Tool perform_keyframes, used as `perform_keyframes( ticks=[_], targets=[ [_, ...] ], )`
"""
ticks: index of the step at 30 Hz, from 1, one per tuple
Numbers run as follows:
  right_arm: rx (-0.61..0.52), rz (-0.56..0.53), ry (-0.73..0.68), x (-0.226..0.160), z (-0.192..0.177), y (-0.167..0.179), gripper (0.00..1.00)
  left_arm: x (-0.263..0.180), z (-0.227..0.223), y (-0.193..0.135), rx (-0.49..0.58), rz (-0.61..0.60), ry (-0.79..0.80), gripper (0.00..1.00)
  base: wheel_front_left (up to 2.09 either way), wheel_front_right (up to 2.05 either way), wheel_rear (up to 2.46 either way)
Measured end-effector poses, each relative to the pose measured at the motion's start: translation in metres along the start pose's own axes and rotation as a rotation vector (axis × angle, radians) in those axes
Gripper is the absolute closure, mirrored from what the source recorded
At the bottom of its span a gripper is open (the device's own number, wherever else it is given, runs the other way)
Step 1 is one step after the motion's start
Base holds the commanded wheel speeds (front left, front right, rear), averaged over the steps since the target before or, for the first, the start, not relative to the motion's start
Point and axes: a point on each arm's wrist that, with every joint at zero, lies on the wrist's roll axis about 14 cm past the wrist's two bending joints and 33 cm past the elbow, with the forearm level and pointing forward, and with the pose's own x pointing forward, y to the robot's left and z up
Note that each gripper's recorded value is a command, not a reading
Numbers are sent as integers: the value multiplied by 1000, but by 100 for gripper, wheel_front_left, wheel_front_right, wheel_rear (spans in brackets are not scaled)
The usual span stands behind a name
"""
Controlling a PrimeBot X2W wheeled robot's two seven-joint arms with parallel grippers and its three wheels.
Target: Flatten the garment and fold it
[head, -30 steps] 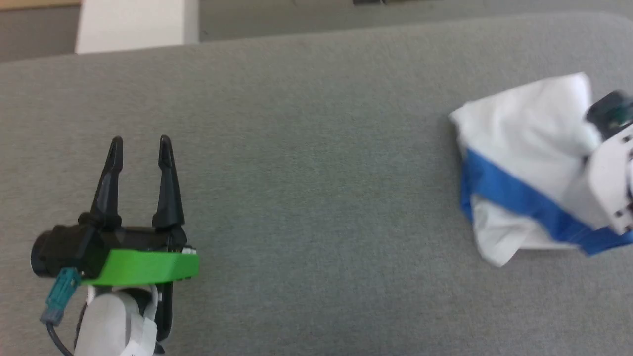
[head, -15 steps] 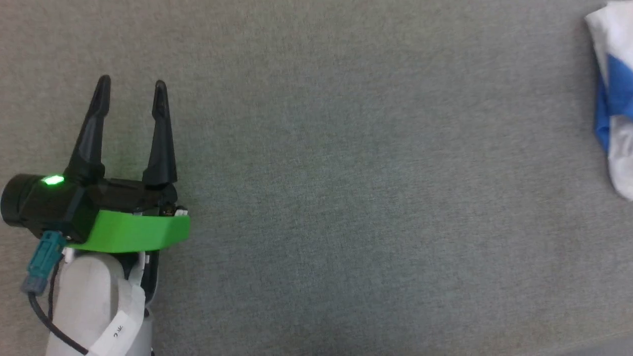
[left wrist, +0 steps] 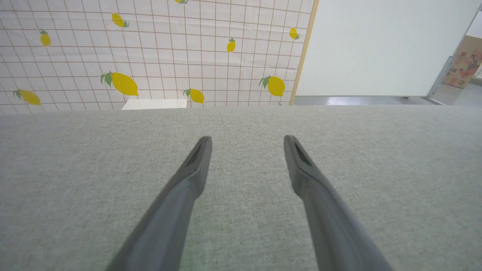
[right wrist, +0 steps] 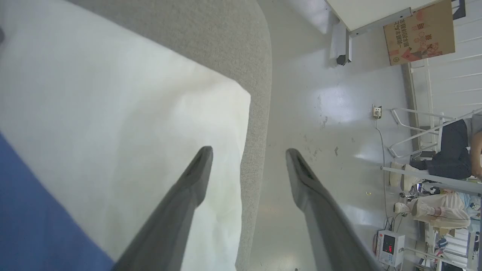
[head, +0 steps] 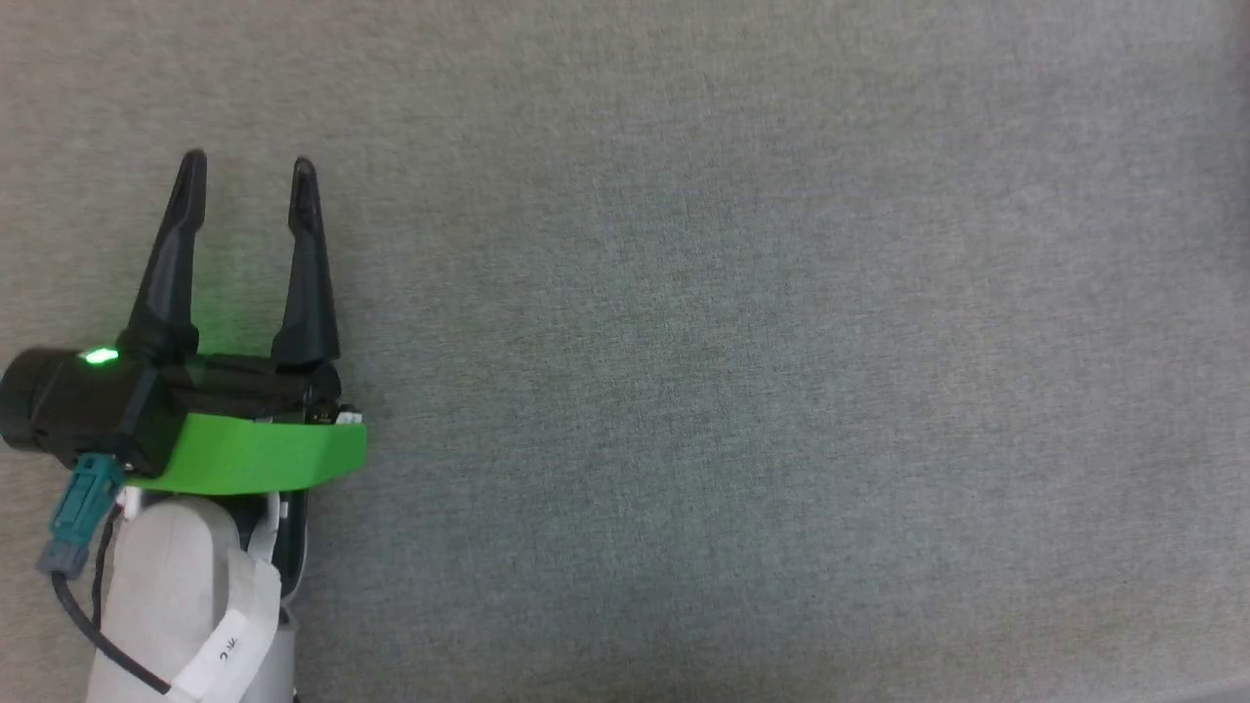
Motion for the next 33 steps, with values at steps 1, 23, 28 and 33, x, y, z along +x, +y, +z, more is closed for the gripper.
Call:
perform_keyframes(
  ticks=[1,23,28,33],
  targets=[
    [38,0,-40,-3,11,-3,0,-2,2,1,2,6,1,0,0,0,0],
    [794,288,-1175,-251,222,51,0,-96,123,27,12,272,-181,0,0,0,0],
    [924,257,-1219,-285,183,86,0,-133,158,25,17,317,-261,0,0,0,0],
    [965,258,-1154,-278,144,114,0,-155,167,28,28,348,-282,0,0,0,0]
  ],
)
